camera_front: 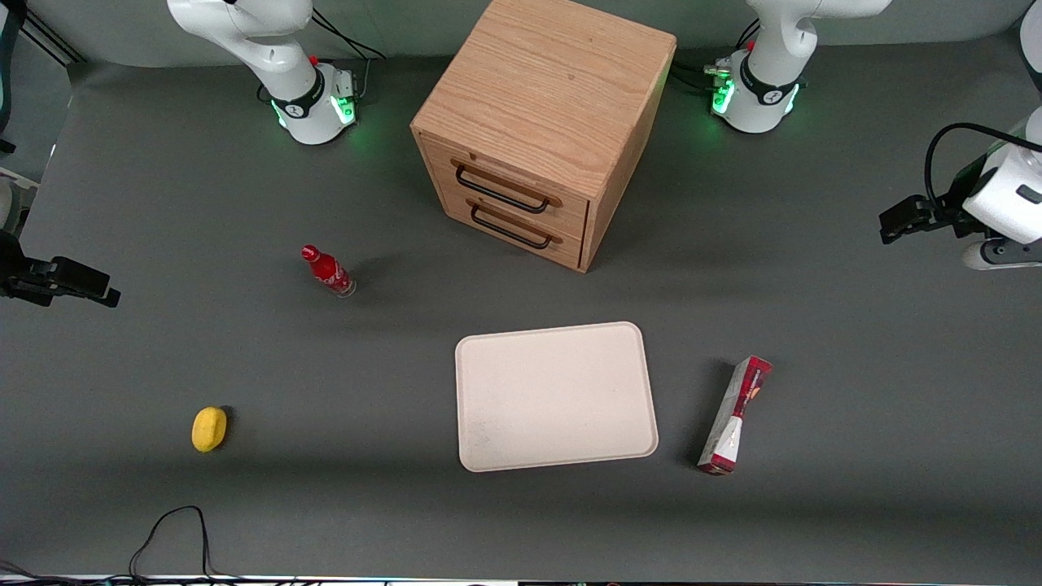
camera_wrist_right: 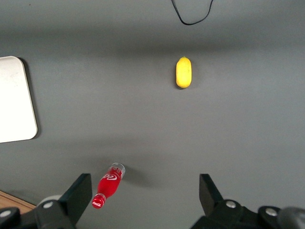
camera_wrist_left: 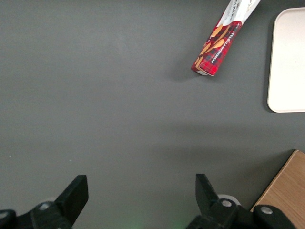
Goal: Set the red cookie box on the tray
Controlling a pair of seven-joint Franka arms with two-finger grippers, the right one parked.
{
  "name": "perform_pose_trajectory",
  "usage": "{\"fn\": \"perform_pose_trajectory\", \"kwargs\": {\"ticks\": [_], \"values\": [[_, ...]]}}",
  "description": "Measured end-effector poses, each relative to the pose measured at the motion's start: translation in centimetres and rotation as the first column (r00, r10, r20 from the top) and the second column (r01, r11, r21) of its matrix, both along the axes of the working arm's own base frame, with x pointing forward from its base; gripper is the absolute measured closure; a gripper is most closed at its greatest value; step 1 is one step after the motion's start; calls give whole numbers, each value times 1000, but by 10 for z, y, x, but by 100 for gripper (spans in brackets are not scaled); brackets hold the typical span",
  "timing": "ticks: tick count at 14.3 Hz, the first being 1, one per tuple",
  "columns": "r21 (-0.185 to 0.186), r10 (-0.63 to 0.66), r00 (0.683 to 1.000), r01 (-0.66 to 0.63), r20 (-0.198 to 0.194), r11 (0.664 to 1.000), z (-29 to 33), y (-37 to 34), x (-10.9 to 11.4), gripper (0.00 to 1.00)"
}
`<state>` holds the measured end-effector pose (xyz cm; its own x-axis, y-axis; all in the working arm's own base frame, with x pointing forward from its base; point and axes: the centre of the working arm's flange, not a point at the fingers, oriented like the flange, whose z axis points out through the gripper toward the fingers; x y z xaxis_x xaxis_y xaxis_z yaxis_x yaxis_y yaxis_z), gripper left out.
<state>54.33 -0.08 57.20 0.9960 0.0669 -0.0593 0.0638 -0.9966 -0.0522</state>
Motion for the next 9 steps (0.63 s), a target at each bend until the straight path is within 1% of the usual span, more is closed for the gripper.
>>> {"fn": "perform_pose_trajectory", "kwargs": {"ticks": [4,9], "values": [[2,18,1000,-18,-7,1000,5,11,0,0],[4,17,999,-17,-29,1000,-2,9,1,0]]}}
